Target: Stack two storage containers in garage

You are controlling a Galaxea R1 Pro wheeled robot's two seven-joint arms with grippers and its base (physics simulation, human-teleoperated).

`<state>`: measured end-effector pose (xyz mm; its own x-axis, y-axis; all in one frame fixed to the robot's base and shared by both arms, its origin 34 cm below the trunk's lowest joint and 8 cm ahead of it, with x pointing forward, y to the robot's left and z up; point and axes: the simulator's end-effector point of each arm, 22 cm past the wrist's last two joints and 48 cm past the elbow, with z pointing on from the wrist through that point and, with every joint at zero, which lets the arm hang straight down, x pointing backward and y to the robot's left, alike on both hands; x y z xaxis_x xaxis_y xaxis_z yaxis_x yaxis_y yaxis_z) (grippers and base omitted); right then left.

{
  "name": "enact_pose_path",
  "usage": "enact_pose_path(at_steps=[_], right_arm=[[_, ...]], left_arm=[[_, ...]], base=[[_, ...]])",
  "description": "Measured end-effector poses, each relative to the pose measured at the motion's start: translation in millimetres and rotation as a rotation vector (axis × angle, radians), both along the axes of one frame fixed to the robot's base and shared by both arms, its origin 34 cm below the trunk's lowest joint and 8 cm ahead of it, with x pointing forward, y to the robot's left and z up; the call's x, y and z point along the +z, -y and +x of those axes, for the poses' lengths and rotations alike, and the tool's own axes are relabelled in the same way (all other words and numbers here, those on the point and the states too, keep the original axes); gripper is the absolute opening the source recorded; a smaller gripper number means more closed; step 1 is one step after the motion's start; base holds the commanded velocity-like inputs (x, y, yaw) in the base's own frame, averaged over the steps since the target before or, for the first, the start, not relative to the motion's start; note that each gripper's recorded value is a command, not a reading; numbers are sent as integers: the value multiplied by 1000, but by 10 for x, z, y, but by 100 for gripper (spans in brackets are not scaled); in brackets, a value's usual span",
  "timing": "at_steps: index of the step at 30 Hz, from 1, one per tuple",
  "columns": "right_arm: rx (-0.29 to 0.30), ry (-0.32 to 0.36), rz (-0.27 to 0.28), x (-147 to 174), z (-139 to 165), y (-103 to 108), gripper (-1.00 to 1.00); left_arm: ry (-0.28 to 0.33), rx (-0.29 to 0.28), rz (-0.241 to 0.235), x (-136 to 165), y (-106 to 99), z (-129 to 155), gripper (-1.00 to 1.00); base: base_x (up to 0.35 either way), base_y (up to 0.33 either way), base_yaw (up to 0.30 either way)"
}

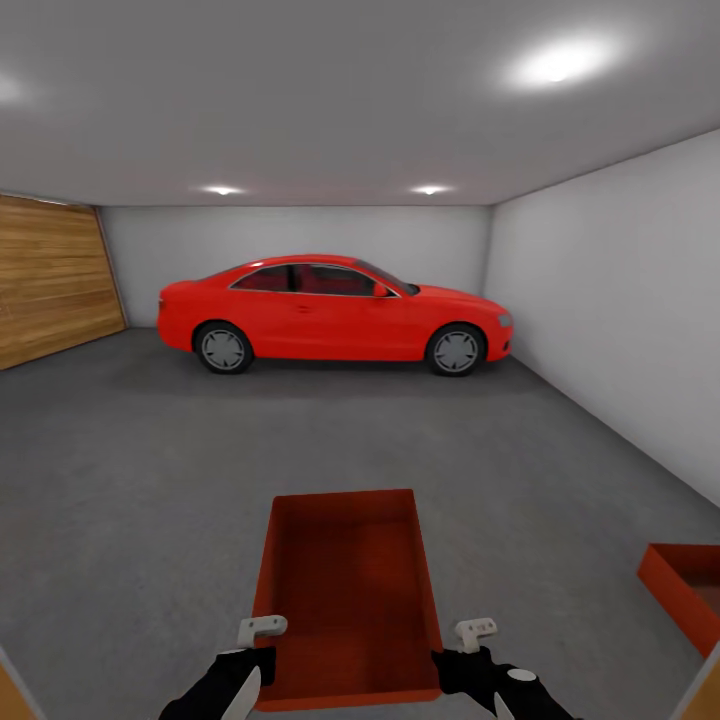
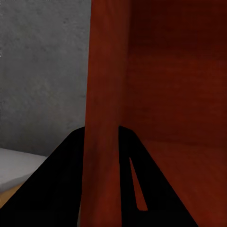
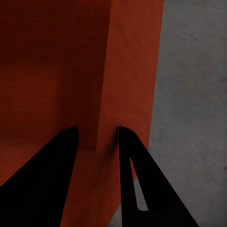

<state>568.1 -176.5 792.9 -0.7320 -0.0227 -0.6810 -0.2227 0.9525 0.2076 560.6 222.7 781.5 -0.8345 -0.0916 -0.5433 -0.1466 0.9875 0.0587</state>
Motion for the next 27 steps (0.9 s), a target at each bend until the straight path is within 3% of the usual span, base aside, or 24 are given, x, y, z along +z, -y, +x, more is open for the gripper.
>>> enact_pose_path(at_steps=[27], right_arm=[[0, -2, 1, -3, -4, 0, -100]], left_arm=[[-2, 0, 0, -2, 0, -3, -100]], base=[[58, -8, 8]])
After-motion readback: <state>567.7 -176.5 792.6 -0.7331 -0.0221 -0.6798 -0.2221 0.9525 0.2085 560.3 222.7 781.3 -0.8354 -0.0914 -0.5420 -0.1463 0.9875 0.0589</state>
